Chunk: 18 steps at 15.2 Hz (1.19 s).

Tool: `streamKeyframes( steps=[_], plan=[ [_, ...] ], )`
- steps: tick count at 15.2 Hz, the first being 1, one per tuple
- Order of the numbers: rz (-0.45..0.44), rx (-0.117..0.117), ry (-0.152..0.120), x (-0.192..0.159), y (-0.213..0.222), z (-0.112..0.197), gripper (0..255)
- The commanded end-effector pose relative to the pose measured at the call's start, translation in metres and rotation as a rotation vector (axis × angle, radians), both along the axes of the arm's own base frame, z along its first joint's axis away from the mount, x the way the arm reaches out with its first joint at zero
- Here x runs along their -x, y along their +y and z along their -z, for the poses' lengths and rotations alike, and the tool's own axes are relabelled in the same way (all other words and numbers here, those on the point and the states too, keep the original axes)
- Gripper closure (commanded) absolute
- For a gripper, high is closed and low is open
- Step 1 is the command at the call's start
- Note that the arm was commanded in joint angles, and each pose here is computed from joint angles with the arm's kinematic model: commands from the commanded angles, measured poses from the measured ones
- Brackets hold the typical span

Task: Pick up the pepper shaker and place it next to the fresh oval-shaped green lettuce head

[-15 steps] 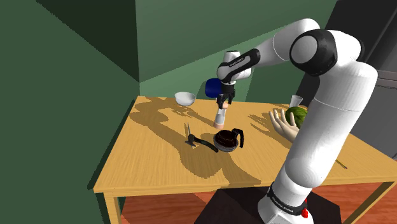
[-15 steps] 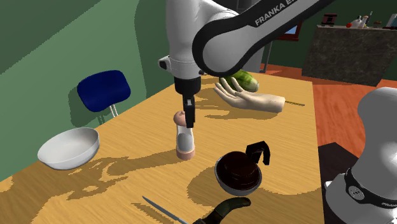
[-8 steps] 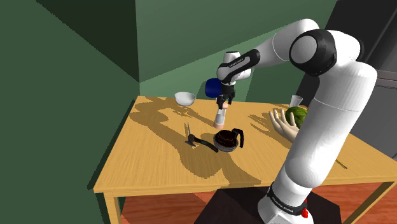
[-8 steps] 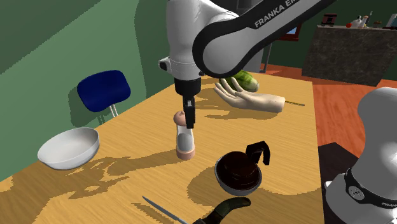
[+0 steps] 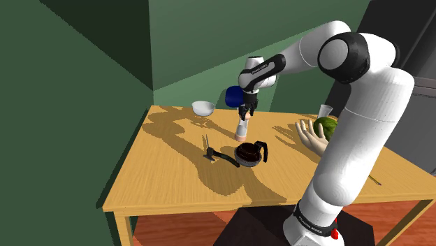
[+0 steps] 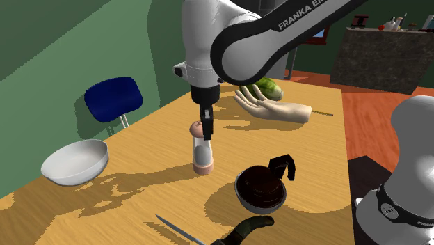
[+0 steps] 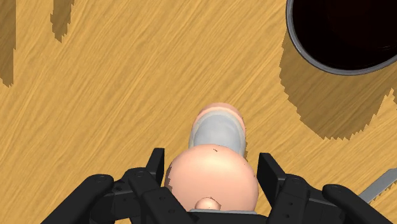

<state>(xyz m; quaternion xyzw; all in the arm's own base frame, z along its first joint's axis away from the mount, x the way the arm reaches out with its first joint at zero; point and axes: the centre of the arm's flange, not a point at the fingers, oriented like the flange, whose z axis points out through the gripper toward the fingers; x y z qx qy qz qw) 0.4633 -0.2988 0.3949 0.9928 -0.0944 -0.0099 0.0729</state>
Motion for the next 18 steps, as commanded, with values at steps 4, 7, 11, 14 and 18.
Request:
streamKeyframes(
  steps=[4,7,11,14,18],
  plan=[
    [0.000,0.000,0.000,0.000,0.000,-0.010,255],
    [0.000,0.000,0.000,0.000,0.000,-0.026,255],
    [0.000,0.000,0.000,0.000,0.000,-0.047,255],
    [0.000,0.000,0.000,0.000,0.000,-0.063,255],
    [0.000,0.000,0.000,0.000,0.000,-0.084,255]
  ],
)
